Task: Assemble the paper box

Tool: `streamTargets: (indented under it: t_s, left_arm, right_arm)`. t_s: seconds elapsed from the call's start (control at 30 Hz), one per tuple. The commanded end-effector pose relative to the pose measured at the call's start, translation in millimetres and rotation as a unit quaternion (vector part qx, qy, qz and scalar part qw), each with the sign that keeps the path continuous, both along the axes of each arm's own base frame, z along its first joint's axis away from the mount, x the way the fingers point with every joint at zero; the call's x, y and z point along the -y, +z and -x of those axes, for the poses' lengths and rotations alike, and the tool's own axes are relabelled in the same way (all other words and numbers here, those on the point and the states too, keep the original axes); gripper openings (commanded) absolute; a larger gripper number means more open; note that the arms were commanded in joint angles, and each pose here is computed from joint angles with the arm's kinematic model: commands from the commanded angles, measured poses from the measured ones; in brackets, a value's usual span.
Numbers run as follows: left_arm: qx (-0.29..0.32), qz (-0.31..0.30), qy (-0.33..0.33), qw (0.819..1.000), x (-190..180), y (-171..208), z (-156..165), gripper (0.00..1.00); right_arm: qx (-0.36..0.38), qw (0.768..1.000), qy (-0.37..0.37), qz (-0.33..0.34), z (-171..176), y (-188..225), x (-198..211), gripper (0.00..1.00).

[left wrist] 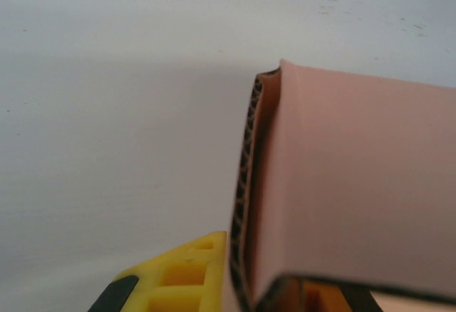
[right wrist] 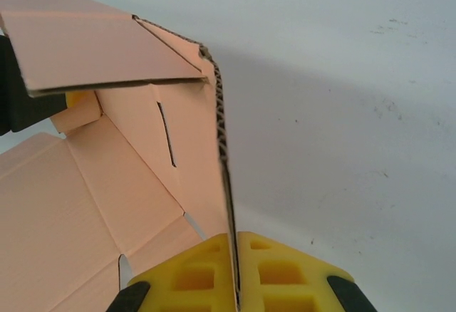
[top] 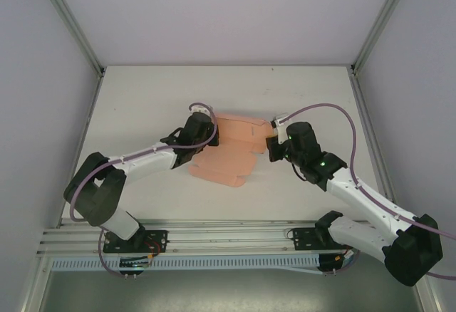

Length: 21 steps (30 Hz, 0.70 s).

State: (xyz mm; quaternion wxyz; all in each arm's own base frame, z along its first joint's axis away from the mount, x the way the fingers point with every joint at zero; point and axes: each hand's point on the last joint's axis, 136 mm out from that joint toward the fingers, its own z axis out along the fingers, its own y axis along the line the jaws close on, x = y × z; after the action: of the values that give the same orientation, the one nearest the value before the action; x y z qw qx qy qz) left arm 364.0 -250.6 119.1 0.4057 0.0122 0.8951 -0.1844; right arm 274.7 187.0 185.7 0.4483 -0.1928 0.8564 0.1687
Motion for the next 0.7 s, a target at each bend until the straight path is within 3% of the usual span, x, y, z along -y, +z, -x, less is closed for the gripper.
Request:
streamTargets:
  t_s: [0.0,0.17,0.27,0.4,0.5,0.67]
  left_arm:
    - [-0.065,-0.108,0.157,0.979,-84.8,-45.2,0.6,0.00]
    - [-0.088,-0.138,0.188,0.969,-105.7,-53.9,2.8,0.00]
    - [-0.066,-0.105,0.133,0.983,-84.6,-47.0,-3.8,0.00]
    - [-0.008,-0.023,-0.016,1.000,-30.6,-21.7,-3.3,0.00]
    - [0.025,0.010,-0.068,0.997,-12.6,-5.5,3.0,0.00]
    - [0.035,0.025,-0.081,0.996,-10.0,0.3,11.5,0.00]
  right_arm:
    - [0.027,0.999,-0.044,-0.001,-8.9,22.9,14.7,0.00]
    - [0.029,0.999,-0.032,-0.005,-7.7,25.8,10.7,0.00]
    - [0.025,0.999,-0.022,-0.009,-9.0,24.8,5.3,0.00]
    - [0.018,1.000,-0.014,-0.013,-12.8,20.7,-2.1,0.00]
    - [0.018,0.999,-0.011,-0.024,-15.3,22.6,-6.5,0.11]
    - [0.042,0.998,-0.032,-0.034,-16.2,38.8,1.7,0.35]
